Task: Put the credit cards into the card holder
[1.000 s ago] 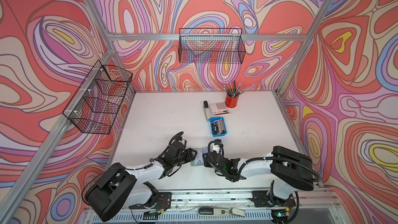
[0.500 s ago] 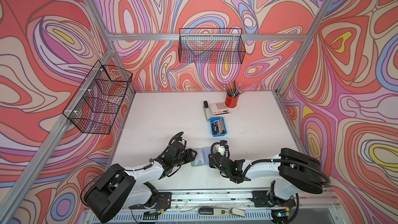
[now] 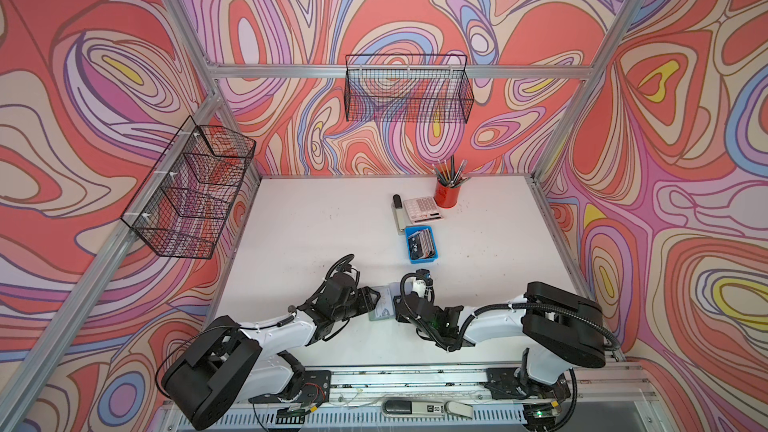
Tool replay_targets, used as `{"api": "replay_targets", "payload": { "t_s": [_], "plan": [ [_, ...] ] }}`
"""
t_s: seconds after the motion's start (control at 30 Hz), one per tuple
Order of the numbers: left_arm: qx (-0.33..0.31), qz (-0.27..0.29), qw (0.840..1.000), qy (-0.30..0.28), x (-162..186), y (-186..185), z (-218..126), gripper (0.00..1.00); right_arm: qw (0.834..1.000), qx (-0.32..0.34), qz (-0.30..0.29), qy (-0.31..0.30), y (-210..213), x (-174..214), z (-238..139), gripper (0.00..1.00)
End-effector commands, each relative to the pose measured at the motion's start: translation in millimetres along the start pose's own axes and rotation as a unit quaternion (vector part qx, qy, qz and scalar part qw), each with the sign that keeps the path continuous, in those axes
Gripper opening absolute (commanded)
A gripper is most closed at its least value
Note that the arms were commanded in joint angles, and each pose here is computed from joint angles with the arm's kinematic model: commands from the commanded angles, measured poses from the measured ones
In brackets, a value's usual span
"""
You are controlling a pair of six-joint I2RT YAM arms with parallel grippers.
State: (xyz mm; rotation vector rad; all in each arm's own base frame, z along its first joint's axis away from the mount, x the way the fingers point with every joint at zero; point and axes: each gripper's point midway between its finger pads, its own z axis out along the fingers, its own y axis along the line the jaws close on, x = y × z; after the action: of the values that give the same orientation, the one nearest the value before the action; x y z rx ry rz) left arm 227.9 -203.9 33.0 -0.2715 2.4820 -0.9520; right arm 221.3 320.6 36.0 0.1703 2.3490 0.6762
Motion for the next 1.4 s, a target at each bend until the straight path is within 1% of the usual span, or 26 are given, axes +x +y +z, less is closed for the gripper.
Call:
{"api": "replay_targets", "payload": {
  "t_s": [0.0,0.13,0.2,0.67,0.93,1.2,1.37],
  "plan": [
    [-0.039,-0.013,0.999,0.032,18.9,23.4,-0.7,0.54,1.000,0.018,-0.007,-0.010,-8.9,-7.9,-14.0,0.38],
    [-0.039,-0.013,0.999,0.032,18.7,23.4,-0.6,0.54,0.999,0.029,0.002,-0.030,-20.5,-16.5,-25.3,0.39],
    [-0.039,-0.014,0.999,0.032,18.7,23.5,-0.4,0.54,0.999,0.032,0.003,-0.030,-24.6,-15.4,-26.1,0.40],
    [-0.038,-0.014,0.999,0.032,19.3,23.5,-1.1,0.54,0.999,0.046,-0.008,-0.007,-25.9,-0.8,-9.3,0.39],
    [-0.038,-0.014,0.999,0.034,19.8,23.4,-0.7,0.54,1.000,0.019,-0.011,0.012,-12.7,7.5,-1.6,0.39],
    [-0.038,-0.014,0.999,0.034,20.1,23.6,-1.1,0.54,0.999,-0.042,0.006,0.018,9.6,7.3,-4.1,0.40],
    [-0.038,-0.014,0.999,0.033,19.5,23.3,-1.1,0.54,0.997,-0.075,0.000,0.016,26.6,2.4,-8.0,0.43]
  ]
}}
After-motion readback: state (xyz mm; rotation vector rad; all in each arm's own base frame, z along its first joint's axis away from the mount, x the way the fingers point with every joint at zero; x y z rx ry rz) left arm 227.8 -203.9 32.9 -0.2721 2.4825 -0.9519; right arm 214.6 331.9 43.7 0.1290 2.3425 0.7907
